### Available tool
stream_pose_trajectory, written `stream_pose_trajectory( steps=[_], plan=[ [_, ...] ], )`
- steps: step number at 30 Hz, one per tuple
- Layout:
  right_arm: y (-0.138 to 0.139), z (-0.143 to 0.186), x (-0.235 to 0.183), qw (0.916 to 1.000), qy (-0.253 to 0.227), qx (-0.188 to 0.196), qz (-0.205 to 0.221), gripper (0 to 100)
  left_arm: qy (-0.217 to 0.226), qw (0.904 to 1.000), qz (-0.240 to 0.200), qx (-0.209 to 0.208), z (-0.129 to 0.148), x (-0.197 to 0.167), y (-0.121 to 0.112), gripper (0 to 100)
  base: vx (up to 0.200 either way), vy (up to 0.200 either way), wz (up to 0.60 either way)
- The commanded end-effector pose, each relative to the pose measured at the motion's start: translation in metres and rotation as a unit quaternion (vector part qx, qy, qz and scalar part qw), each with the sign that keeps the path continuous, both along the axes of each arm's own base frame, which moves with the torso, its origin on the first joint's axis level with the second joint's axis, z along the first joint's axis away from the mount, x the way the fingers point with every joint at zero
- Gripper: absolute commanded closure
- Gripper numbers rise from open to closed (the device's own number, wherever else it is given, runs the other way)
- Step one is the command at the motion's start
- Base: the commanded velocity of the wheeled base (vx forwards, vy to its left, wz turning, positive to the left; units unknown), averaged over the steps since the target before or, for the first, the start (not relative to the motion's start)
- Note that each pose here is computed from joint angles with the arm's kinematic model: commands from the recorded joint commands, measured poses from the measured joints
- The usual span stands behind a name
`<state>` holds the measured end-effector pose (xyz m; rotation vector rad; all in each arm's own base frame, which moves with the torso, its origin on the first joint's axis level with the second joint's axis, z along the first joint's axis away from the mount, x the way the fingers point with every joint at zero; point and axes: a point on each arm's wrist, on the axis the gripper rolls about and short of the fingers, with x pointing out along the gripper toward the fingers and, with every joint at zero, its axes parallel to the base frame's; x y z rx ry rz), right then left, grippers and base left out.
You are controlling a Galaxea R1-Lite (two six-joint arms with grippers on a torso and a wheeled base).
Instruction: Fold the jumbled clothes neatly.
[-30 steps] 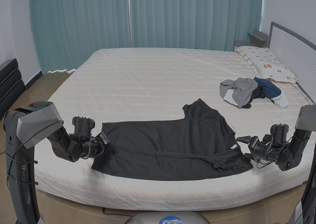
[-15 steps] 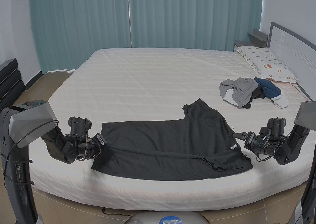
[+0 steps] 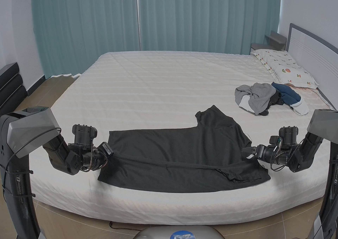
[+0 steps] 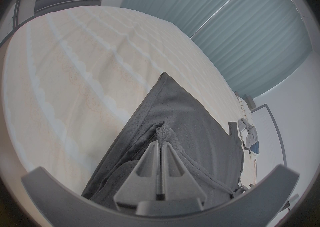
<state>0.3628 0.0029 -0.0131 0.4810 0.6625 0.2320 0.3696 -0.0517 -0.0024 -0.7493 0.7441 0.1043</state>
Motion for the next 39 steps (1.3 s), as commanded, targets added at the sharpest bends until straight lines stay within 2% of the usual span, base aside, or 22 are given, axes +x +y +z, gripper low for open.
stream_pose_trajectory(
  steps=[1, 8, 12, 25, 26, 39],
  plan=[
    [0.003, -0.008, 0.010, 1.0000, 0.003, 0.001, 0.005, 0, 0.003, 1.0000, 0.000, 0.000, -0.001, -0.002, 0.000, 100, 0.000, 0.000, 0.00],
    [0.001, -0.008, 0.015, 0.9999, 0.010, -0.004, 0.006, 0, 0.003, 1.0000, 0.000, 0.000, -0.001, -0.002, 0.000, 100, 0.000, 0.000, 0.00],
    [0.000, -0.013, 0.013, 0.9996, 0.009, -0.019, 0.017, 0, 0.005, 1.0000, 0.000, 0.001, -0.001, -0.003, 0.000, 100, 0.000, 0.000, 0.00],
    [-0.002, -0.020, 0.003, 0.9988, 0.016, -0.027, 0.038, 0, 0.006, 1.0000, 0.000, 0.001, -0.002, -0.003, 0.000, 100, 0.000, 0.000, 0.00],
    [-0.002, -0.020, 0.003, 0.9988, 0.016, -0.027, 0.038, 100, 0.006, 1.0000, 0.000, 0.001, -0.002, -0.003, 0.000, 100, 0.000, 0.000, 0.00],
    [-0.021, -0.019, -0.004, 0.9994, 0.020, -0.026, 0.013, 100, 0.004, 1.0000, 0.005, -0.005, 0.002, -0.005, 0.001, 100, 0.000, 0.000, 0.00]
  ],
)
